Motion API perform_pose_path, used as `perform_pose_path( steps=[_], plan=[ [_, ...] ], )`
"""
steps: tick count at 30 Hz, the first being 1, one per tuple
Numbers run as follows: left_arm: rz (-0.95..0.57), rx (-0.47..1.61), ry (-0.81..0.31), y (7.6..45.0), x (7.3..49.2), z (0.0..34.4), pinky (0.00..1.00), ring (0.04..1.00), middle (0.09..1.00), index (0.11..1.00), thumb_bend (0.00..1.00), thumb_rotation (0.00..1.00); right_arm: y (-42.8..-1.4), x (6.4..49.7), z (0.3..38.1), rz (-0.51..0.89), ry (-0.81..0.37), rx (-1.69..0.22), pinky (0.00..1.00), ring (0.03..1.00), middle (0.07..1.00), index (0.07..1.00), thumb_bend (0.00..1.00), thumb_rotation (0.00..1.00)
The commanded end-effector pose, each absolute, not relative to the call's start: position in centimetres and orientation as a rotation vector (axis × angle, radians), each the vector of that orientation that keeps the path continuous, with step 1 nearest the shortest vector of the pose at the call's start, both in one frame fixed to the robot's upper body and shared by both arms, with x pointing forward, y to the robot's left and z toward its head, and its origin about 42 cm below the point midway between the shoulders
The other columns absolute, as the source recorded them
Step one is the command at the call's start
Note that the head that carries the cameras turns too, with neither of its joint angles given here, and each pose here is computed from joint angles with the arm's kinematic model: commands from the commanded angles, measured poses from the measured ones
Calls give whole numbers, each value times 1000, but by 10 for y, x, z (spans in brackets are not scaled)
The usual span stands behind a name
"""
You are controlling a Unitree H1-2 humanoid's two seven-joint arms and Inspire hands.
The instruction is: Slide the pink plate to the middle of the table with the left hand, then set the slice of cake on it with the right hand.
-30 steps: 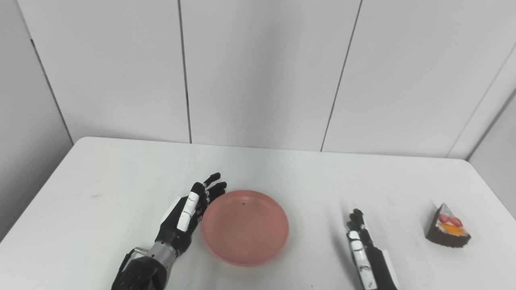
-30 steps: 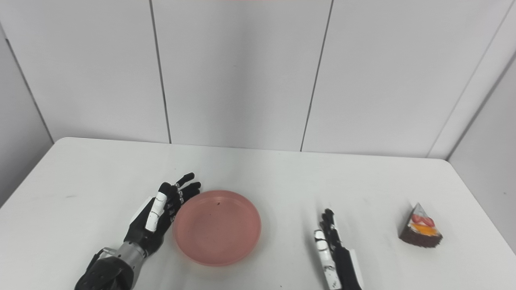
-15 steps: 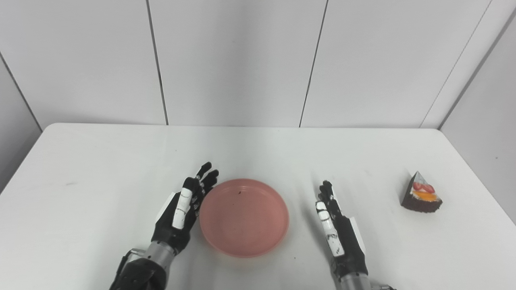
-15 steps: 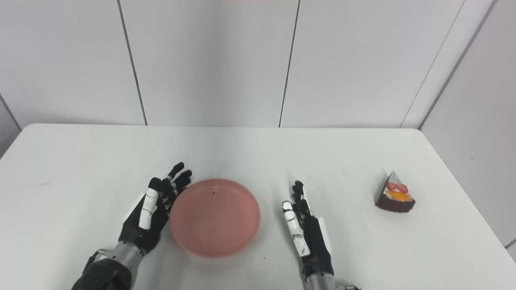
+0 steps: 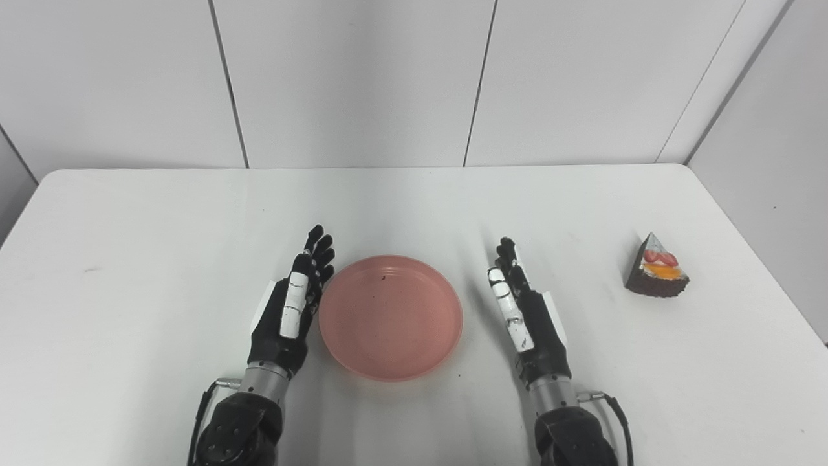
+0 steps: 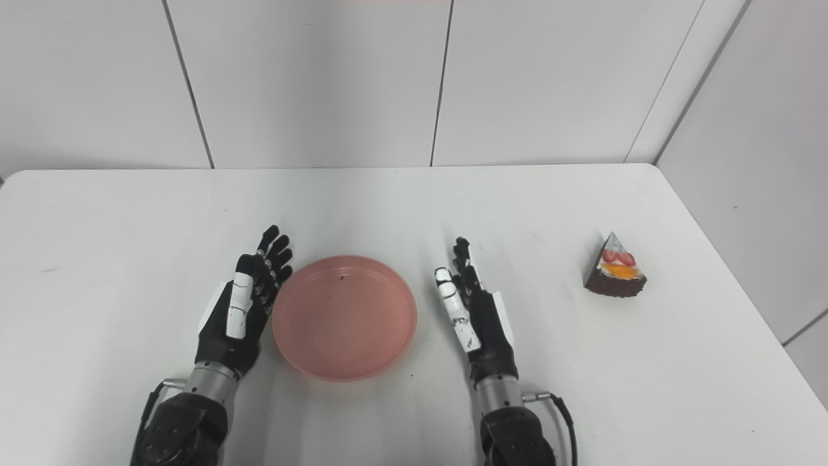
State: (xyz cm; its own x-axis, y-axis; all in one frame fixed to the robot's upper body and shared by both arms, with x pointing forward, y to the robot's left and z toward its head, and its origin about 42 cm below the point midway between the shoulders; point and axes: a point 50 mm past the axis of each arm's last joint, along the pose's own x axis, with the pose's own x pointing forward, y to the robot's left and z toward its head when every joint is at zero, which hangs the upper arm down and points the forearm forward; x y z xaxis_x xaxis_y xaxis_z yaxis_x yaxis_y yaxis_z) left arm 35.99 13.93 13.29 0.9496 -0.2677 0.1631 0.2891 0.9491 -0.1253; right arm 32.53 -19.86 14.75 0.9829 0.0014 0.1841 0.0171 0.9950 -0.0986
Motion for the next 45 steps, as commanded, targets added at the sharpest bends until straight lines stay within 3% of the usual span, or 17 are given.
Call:
perform_pose_path(
  steps=[1,7,10,11,14,18,20,24,29,45],
  plan=[
    [-260,-146,-139,132,355,120,1000,1000,1000,1000,746,1000,-212,338,174,-57,-279,-142,955,970,967,971,664,869],
    [-238,-128,-142,133,357,116,1000,1000,1000,1000,736,1000,-253,348,224,-135,-355,-437,913,941,944,964,590,815],
    [-241,-128,-139,136,358,114,1000,1000,1000,1000,737,1000,-275,351,244,-167,-370,-489,906,934,934,952,599,775],
    [-241,-129,-140,137,358,113,1000,1000,1000,1000,730,1000,-283,351,250,-169,-377,-499,827,924,940,953,620,718],
    [-238,-129,-135,142,358,111,1000,1000,1000,1000,722,1000,-305,350,268,-243,-330,-635,761,896,928,941,659,668],
    [-237,-121,-128,150,357,110,1000,1000,1000,1000,720,1000,-324,348,284,-322,-238,-840,784,867,892,910,743,683],
    [-241,-118,-128,154,356,110,1000,1000,1000,1000,721,1000,-331,347,289,-345,-217,-879,773,858,886,903,745,624],
    [-242,-126,-134,164,356,104,1000,1000,1000,1000,742,1000,-343,346,295,-415,-182,-946,719,830,869,890,784,538],
    [-256,-120,-134,177,357,99,1000,1000,1000,1000,731,1000,-357,347,294,-499,-144,-981,692,827,876,896,800,511],
    [-267,-111,-129,186,358,96,1000,1000,1000,1000,699,1000,-394,359,257,-579,49,-1035,742,856,896,901,912,463]
  ],
)
